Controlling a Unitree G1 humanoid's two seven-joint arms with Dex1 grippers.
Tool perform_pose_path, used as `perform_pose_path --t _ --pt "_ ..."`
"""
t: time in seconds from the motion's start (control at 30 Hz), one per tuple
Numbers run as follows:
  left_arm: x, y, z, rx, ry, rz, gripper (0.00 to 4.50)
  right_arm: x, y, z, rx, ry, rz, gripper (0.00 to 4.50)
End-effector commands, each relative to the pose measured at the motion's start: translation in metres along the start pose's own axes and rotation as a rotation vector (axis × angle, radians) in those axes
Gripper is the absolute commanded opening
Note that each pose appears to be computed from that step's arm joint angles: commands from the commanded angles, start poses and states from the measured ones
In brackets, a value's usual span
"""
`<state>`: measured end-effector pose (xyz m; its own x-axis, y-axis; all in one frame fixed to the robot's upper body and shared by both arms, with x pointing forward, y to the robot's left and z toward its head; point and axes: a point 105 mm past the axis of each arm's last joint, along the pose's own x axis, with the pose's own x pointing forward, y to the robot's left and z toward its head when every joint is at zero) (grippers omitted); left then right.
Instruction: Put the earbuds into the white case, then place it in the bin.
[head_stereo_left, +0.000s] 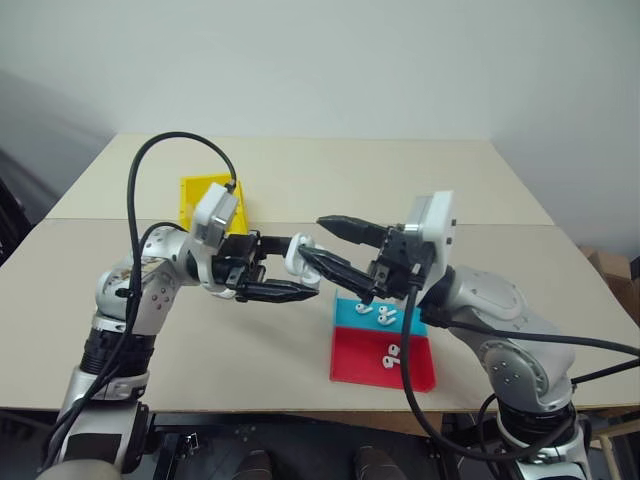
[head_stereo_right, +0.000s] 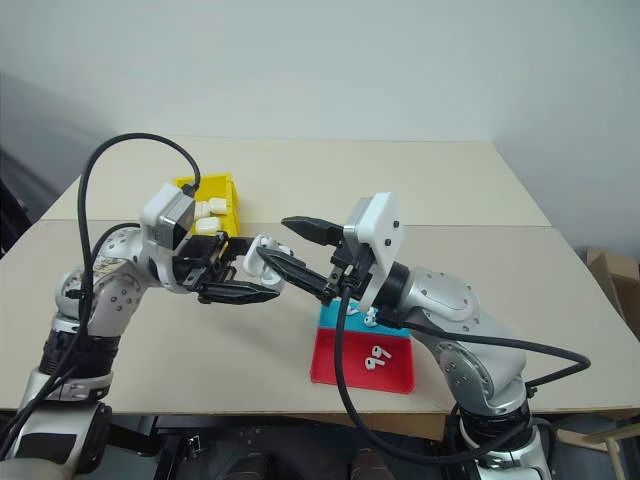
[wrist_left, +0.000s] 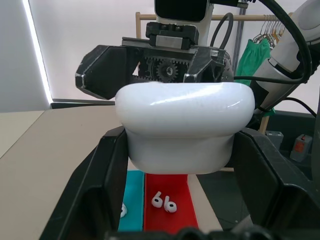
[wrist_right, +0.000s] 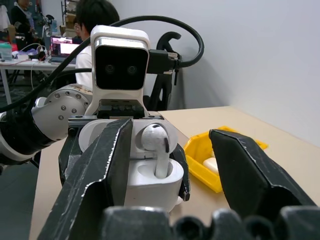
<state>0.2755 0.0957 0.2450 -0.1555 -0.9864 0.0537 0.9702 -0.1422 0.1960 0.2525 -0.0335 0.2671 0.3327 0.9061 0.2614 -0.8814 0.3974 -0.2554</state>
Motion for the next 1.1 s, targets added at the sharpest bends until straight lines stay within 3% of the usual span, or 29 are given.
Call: perform_pose_path --t 0.03,0.27,0.5,0.7,0.83,0.93,1.1 --pt "0.001 0.001 0.017 0.084 -0.033 -0.003 2.78 0.000 0.001 0.003 0.008 -0.001 0.016 2.85" --pt "-0.001 0.002 0.014 0.088 -0.015 -0.001 2.78 -0.006 -0.004 0.011 0.042 -0.035 0.001 2.85" --pt "-0.012 0.013 0.006 0.095 0.106 0.010 2.78 -0.017 -0.007 0.028 0.097 -0.113 0.011 2.85" --pt "-0.010 0.020 0.002 0.110 0.164 0.001 2.78 -0.018 -0.009 0.026 0.063 -0.072 0.002 2.85" --pt "-0.005 0.018 0.013 0.115 0.080 -0.018 2.78 -0.015 -0.009 0.018 -0.026 0.038 0.006 2.85" --pt "-0.005 0.020 0.009 0.117 0.084 -0.001 2.78 -0.012 -0.007 0.020 -0.073 0.068 0.049 2.25" --pt "-0.002 0.018 0.009 0.114 0.059 0.006 2.78 -0.007 -0.002 0.028 -0.124 0.086 0.108 0.57"
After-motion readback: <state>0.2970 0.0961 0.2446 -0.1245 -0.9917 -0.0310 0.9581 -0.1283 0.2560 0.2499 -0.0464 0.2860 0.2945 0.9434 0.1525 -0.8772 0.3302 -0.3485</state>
